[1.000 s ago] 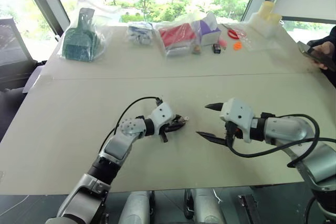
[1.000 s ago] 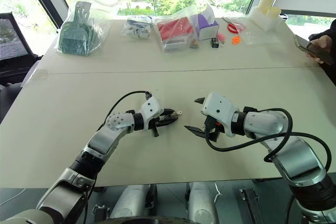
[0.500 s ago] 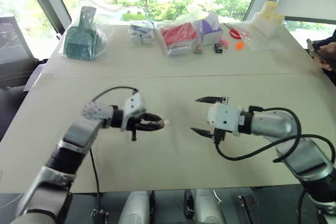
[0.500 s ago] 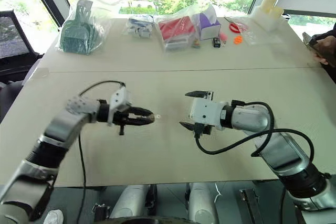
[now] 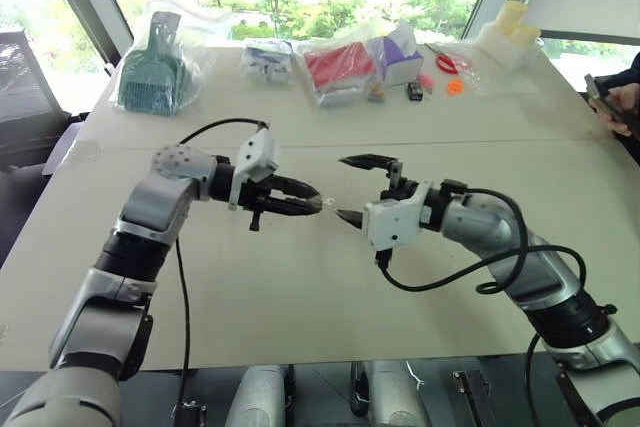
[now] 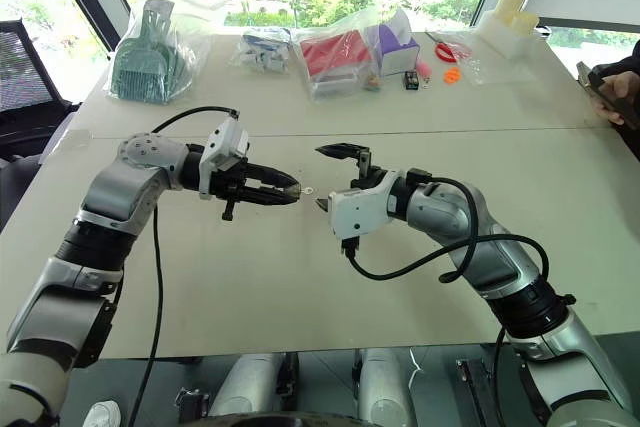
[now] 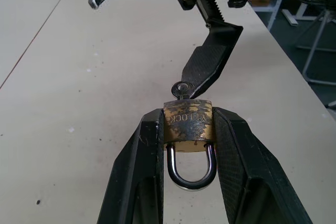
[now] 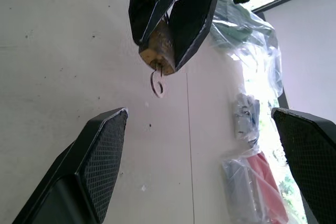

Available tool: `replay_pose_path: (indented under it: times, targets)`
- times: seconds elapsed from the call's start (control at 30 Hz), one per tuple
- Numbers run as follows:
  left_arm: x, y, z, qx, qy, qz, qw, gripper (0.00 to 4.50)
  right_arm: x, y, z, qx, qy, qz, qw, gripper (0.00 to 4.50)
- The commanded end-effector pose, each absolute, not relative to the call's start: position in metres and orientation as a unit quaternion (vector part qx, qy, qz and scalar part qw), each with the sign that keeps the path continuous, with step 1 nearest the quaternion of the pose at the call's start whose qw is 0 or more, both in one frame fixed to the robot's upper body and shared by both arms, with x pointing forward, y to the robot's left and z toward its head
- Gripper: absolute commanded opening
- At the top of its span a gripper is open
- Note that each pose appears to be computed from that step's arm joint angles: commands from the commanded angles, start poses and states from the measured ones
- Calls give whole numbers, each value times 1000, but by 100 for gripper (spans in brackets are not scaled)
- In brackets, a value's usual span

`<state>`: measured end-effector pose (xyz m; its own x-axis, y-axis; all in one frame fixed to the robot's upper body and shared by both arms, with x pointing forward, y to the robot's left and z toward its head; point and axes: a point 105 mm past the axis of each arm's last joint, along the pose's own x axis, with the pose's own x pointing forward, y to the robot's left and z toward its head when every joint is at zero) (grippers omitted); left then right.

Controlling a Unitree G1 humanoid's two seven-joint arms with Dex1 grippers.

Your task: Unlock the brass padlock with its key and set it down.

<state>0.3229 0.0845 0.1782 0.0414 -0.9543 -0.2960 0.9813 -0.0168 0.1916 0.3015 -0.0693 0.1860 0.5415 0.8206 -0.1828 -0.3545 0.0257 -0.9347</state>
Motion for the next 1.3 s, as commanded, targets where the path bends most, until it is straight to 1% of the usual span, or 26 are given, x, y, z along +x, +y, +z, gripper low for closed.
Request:
replay_pose_path:
  times: [0.03,0.07,0.1,0.2,0.27,0.3,0.47,0.53,0.7,0.77,0.83,1.07,1.3]
  targets:
    - [326,81,192,194,9,-690,697,74,298,-63,200,-554,-242,422,676,393]
    - [328,80,192,194,7,-689,698,74,297,-61,200,-552,-243,424,675,356]
    - [329,79,193,194,6,-688,699,74,296,-59,199,-549,-243,428,676,306]
    - [329,78,193,193,3,-689,699,74,293,-54,197,-546,-244,434,674,150]
    - [329,78,193,194,3,-690,698,74,294,-53,196,-546,-244,433,674,36]
    - [329,78,193,194,3,-690,697,74,295,-52,196,-545,-244,432,675,8]
    - [327,77,194,215,-11,-691,690,74,298,-52,196,-534,-228,445,682,8]
    - [327,77,196,241,-31,-690,682,74,299,-53,195,-504,-206,457,703,8]
    - [327,77,194,350,-96,-672,646,74,297,-55,193,-431,-131,510,733,8]
    - [329,79,190,391,-111,-663,628,74,295,-54,196,-406,-117,521,742,8]
    - [330,80,190,403,-122,-661,621,74,294,-54,196,-380,-97,528,753,8]
    - [331,75,199,422,-184,-643,612,74,285,-55,193,-323,-34,545,773,8]
    - [332,74,204,442,-222,-629,600,74,284,-55,193,-316,-18,541,779,8]
